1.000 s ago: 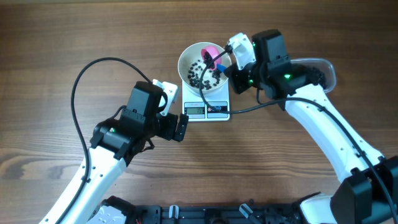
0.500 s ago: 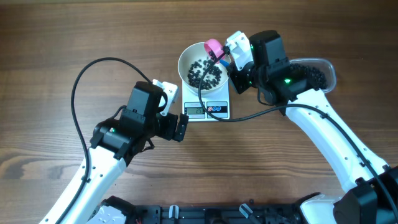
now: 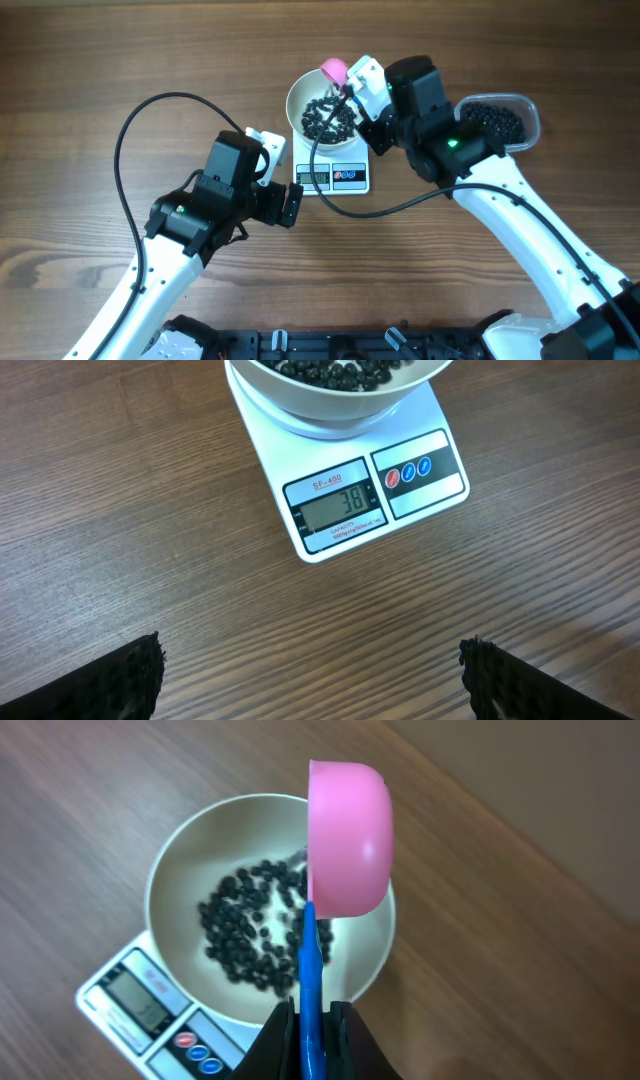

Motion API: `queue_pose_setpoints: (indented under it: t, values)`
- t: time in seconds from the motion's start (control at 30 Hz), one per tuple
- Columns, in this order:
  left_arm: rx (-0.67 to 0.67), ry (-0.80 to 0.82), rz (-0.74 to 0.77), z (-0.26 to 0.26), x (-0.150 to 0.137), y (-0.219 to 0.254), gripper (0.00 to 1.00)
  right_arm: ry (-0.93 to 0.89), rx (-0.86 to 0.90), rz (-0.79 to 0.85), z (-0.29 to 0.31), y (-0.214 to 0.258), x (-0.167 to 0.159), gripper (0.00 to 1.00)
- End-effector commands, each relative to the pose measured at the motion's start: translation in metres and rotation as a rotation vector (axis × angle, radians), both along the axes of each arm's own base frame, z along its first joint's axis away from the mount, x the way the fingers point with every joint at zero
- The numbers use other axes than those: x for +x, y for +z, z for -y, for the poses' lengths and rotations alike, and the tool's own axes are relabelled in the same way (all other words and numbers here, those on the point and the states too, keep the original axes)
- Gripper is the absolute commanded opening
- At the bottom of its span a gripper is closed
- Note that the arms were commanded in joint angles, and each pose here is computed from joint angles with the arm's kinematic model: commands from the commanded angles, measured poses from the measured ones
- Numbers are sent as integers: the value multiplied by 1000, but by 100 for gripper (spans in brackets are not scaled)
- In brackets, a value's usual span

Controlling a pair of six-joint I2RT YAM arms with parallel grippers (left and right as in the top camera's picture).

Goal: Scoop item into bowl and weigh 150g on scale
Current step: 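Carry the empty pink scoop back to the bean tub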

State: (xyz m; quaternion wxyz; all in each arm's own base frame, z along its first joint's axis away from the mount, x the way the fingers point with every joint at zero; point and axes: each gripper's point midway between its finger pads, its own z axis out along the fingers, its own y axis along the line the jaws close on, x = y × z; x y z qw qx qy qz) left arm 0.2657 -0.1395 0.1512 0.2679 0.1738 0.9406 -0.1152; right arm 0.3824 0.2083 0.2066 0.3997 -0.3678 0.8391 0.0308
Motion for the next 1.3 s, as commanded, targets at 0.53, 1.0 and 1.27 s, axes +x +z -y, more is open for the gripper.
queue_pose_setpoints:
  t: [0.53,1.0,1.27]
  values:
    - [18,-1,-6,-3,0,-5,100,-99,228,-66,-21,22,-14,4]
    - [18,-1,-5,-3,0,-5,100,-409,486,-127,141,58,1,4]
    - [18,-1,-5,-3,0,-5,100,-794,395,-202,266,22,-22,4]
